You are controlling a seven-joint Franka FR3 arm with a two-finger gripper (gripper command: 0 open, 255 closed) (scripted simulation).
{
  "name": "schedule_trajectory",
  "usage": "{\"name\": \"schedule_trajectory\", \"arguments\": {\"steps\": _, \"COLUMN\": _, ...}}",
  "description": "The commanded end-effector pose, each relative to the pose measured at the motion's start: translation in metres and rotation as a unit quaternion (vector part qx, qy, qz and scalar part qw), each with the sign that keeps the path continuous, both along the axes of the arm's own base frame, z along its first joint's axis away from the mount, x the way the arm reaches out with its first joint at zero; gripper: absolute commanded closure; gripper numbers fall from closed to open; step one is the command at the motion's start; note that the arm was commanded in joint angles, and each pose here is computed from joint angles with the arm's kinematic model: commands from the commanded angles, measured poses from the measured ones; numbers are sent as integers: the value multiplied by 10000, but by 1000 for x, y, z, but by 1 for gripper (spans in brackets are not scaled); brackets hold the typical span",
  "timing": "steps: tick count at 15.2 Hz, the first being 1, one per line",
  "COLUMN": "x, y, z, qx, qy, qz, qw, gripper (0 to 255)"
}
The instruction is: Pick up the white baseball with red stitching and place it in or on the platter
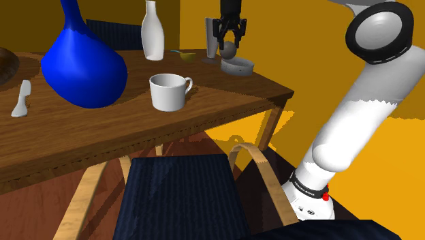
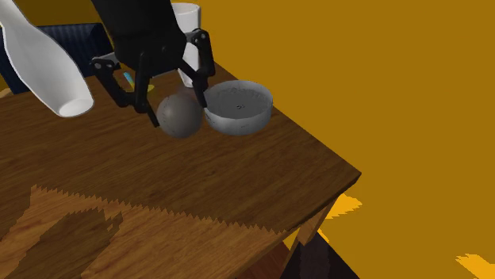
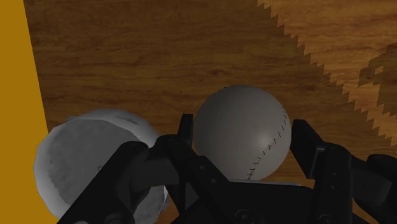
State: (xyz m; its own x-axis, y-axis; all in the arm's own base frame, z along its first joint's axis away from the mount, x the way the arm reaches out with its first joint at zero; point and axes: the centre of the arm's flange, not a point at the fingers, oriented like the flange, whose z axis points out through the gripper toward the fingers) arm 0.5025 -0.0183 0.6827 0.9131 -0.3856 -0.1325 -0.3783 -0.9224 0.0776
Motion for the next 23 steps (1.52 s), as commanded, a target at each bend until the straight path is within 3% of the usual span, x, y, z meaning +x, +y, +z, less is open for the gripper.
{"name": "schedule_trajectory", "arguments": {"steps": 1, "x": 0, "y": 1, "z": 11, "qx": 0, "qy": 2, "qz": 0, "qw": 10000, "gripper": 255}}
{"name": "schedule_trajectory", "arguments": {"steps": 17, "x": 37, "y": -190, "z": 24, "qx": 0, "qy": 2, "qz": 0, "qw": 10000, "gripper": 255}}
{"name": "schedule_trajectory", "arguments": {"steps": 23, "x": 37, "y": -190, "z": -8, "qx": 0, "qy": 2, "qz": 0, "qw": 10000, "gripper": 255}}
